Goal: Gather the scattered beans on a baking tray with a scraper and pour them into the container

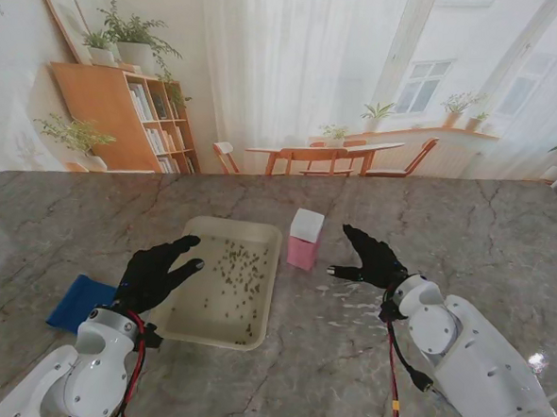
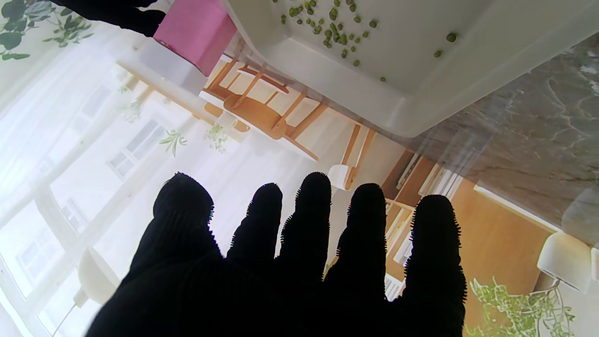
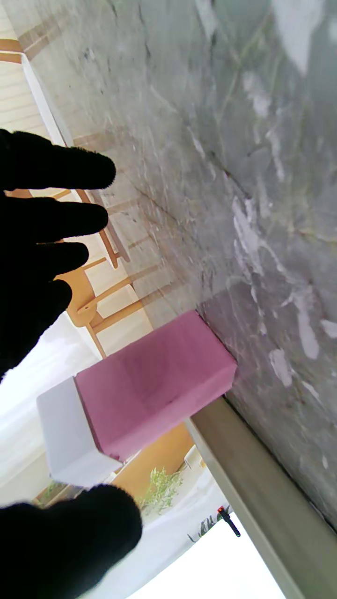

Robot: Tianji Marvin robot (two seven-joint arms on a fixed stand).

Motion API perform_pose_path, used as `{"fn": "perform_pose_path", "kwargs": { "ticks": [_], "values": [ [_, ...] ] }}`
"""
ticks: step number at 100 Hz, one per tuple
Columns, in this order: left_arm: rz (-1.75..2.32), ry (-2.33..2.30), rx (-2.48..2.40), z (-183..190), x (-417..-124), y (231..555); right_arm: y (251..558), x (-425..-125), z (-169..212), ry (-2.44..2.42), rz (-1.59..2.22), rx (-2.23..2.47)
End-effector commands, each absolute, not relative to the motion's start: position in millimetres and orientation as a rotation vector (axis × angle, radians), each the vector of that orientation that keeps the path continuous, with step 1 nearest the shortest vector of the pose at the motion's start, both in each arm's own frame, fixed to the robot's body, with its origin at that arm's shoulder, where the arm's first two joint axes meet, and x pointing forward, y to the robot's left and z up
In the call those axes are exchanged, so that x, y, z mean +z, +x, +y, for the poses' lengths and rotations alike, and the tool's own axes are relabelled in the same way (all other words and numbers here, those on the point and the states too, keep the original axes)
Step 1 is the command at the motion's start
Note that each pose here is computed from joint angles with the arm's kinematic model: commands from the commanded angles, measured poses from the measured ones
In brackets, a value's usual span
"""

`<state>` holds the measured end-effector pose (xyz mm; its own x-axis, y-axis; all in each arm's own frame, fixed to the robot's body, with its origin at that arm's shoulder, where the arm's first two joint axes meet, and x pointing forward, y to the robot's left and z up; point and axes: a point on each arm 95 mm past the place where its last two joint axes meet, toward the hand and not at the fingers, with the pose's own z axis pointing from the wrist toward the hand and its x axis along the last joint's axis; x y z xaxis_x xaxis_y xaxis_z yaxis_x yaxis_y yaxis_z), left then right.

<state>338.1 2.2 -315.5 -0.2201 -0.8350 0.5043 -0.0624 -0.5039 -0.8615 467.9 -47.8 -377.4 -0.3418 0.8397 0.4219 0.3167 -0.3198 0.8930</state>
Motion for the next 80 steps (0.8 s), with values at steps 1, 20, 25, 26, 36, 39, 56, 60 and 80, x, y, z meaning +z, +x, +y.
{"fn": "perform_pose_path", "kwargs": {
  "ticks": [1,20,25,26,36,39,56,60,80],
  "values": [
    [1.083,-1.485,-1.777,1,-317,335,476,-375,-41,1.501,1.495,1.732],
    [1.087,-1.481,-1.762,2,-318,332,491,-382,-32,1.506,1.480,1.796],
    [1.086,-1.480,-1.757,2,-318,332,493,-382,-30,1.495,1.492,1.804],
    [1.086,-1.480,-1.757,3,-318,331,493,-382,-30,1.493,1.495,1.805],
    [1.087,-1.481,-1.751,3,-318,330,497,-385,-26,1.472,1.506,1.820],
    [1.089,-1.482,-1.749,3,-319,330,498,-385,-24,1.465,1.510,1.825],
    [1.097,-1.484,-1.741,2,-320,329,502,-385,-17,1.440,1.535,1.826],
    [1.099,-1.484,-1.739,2,-320,329,503,-386,-16,1.441,1.541,1.820],
    [1.103,-1.484,-1.735,2,-321,328,510,-389,-15,1.458,1.567,1.795]
  ]
}}
